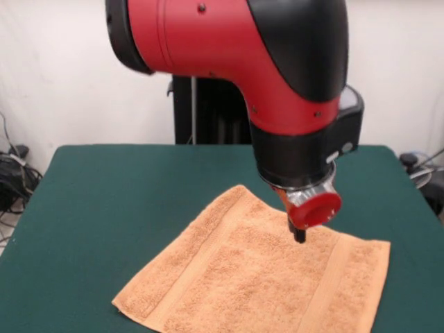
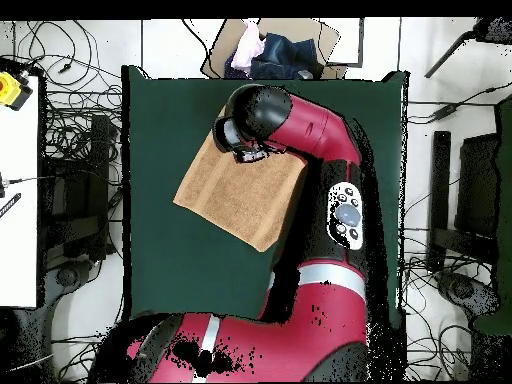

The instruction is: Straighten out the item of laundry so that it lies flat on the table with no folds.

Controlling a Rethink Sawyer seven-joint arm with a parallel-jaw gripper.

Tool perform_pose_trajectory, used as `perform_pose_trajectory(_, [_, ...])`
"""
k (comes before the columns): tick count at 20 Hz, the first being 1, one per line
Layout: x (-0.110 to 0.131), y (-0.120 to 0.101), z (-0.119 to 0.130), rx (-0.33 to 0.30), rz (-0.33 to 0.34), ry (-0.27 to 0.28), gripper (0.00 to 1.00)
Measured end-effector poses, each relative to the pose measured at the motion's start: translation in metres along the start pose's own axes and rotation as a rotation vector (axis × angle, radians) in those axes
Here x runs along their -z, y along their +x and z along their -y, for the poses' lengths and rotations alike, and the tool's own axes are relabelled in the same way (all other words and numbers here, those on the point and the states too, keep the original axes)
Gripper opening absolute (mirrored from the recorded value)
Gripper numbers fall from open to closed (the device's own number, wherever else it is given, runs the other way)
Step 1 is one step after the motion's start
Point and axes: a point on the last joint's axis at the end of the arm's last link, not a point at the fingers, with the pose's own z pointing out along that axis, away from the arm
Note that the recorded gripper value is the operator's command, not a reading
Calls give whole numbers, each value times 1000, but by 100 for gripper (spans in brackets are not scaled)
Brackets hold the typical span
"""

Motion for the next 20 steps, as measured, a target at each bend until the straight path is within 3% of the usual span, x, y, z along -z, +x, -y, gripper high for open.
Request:
perform_pose_trajectory(11, [-38,40,-22,20,-56,10,0])
perform_pose_trajectory(20, [-40,44,-28,1,-75,-13,0])
